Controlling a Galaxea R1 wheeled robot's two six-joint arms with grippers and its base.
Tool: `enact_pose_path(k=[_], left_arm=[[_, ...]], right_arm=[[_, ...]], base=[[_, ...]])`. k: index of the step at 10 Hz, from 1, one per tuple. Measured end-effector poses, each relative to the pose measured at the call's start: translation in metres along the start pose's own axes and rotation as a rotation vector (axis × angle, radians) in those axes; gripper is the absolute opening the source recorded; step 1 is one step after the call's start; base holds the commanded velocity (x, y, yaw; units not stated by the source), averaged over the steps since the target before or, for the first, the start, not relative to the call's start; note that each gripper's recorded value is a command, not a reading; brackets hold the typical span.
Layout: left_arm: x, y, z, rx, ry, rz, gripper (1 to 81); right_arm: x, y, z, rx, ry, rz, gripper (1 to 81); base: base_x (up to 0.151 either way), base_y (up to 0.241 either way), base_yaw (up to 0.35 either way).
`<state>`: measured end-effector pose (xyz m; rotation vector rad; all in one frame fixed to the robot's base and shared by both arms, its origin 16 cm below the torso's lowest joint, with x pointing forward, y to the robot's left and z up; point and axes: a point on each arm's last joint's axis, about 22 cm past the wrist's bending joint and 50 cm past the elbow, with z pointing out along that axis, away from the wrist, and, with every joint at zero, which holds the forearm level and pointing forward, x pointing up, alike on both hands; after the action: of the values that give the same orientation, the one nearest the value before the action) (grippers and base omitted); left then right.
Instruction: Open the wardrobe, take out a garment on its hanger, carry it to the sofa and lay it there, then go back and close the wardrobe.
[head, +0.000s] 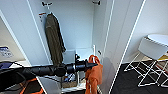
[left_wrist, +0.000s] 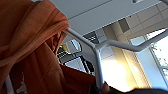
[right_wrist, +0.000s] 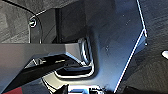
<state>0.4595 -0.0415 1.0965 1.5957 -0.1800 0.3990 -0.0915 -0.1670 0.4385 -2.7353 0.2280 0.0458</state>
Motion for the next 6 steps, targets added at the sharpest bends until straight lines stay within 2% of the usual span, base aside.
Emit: enact_pose_path(k=[2, 4, 6], left_arm=[[-0.001, -0.003, -0.003, 0.007, 0.001, -0.005, 1.0], [-0.004, 0.0, -0.003, 0.002, -0.005, -0.004, 1.0], [-0.002, -0.002, -0.006, 0.007, 0.001, -0.003, 1.0]], right_arm=[[-0.016, -0.001, -0.009, 0.03, -0.018, 0.005, 81.1], [-0.045, 0.014, -0.021, 0.02, -0.053, 0.007, 81.1], [-0.046, 0.015, -0.021, 0.018, -0.051, 0.005, 81.1]], base=[[0.0, 0.0, -0.159], [0.0, 0.0, -0.169], [0.0, 0.0, -0.176]])
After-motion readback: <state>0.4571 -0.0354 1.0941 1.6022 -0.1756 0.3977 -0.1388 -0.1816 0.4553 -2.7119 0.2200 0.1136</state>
